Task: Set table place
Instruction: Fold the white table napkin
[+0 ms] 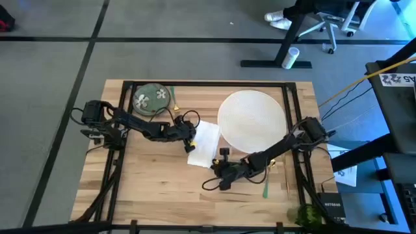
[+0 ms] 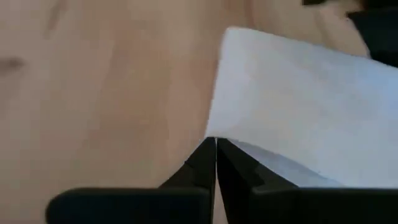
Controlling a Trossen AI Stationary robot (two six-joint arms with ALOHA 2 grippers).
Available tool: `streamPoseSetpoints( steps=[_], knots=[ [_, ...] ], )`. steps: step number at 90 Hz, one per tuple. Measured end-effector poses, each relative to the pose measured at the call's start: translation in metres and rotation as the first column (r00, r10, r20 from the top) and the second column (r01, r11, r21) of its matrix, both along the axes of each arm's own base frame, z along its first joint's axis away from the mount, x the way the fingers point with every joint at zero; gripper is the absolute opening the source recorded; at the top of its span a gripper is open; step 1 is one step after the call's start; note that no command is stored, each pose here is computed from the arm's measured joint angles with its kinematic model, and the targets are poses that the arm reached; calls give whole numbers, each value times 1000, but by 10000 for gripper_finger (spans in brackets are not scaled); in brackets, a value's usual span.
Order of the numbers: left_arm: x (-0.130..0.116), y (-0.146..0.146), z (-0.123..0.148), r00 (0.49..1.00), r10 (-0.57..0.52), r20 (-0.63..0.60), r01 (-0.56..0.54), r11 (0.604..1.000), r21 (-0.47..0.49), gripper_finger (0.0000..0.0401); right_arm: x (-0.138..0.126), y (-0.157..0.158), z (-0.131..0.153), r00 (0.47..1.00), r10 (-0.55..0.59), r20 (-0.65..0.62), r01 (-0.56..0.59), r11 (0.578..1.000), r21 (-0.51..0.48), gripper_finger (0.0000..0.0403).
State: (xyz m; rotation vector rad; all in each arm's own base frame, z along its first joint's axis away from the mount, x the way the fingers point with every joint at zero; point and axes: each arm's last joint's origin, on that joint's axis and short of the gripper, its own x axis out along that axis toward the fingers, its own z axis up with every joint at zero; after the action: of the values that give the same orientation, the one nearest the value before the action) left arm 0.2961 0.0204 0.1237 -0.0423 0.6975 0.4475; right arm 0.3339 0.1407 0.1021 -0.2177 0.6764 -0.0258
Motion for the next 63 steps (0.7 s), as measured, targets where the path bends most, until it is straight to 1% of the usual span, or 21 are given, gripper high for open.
streamPoseSetpoints(
  steps=[15,44,54,63],
  knots=[
    [0,2,0,1000,7,1,-7,1000,-1,0,6,4,-8,998,38,46,-40,999,27,0],
    [1,8,2,999,22,28,-22,1000,7,0,10,6,-4,997,41,72,-43,999,29,0],
    [2,10,3,999,11,41,-11,1000,9,0,14,11,2,994,65,92,-67,998,18,0],
    [2,9,3,1000,-6,29,6,1000,21,0,16,20,15,990,92,111,-88,995,-42,0]
  ],
)
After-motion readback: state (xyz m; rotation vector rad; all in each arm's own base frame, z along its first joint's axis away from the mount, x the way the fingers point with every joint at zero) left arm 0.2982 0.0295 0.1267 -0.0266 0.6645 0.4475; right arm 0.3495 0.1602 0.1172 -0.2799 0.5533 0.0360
